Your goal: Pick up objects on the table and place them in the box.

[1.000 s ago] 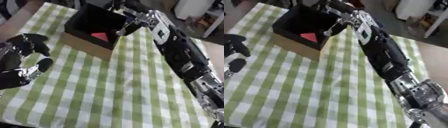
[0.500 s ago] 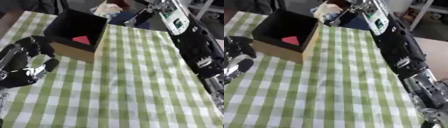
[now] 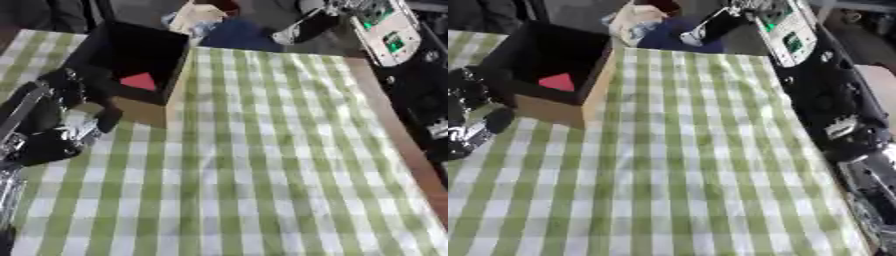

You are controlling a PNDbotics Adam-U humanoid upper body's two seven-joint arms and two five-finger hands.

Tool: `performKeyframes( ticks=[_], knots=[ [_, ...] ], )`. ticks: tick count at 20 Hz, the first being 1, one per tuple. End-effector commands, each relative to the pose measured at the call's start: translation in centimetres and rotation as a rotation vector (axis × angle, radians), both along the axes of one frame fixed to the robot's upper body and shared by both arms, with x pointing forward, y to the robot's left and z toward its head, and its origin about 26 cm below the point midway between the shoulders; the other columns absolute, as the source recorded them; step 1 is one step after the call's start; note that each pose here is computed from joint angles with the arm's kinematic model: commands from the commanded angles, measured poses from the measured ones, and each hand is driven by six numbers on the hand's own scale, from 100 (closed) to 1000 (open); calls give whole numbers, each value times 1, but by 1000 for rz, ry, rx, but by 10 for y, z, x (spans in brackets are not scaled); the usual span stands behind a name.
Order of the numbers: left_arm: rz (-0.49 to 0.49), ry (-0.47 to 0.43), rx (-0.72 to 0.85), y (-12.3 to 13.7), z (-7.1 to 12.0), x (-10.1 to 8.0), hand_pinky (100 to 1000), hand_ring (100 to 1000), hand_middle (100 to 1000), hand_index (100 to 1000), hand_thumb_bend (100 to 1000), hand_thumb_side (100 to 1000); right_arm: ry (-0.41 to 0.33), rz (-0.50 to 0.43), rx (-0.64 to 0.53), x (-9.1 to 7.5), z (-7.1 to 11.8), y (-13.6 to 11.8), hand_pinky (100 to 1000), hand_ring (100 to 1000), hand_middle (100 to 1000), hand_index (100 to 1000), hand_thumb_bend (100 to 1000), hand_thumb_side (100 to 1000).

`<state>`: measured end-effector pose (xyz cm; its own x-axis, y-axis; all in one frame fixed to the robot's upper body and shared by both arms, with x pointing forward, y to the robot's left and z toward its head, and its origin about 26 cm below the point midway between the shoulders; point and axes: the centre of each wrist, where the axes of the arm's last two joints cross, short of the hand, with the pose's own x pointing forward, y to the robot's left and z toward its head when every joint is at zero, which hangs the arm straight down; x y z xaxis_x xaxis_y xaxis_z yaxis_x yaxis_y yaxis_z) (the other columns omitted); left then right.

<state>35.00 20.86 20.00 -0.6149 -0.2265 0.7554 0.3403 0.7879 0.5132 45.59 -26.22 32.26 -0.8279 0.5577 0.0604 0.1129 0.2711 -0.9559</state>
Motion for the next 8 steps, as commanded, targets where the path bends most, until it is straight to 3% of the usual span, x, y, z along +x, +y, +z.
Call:
performKeyframes(
  ticks=[1,8],
  knots=[
    [53,-26,-9,11,7,1,722,582,558,772,509,401,-54,-27,45,-13,19,-20,783,727,695,869,295,100],
    [125,-17,-33,21,2,1,722,582,561,772,510,403,-72,-6,221,-40,-4,-33,780,712,677,862,177,100]
  ],
)
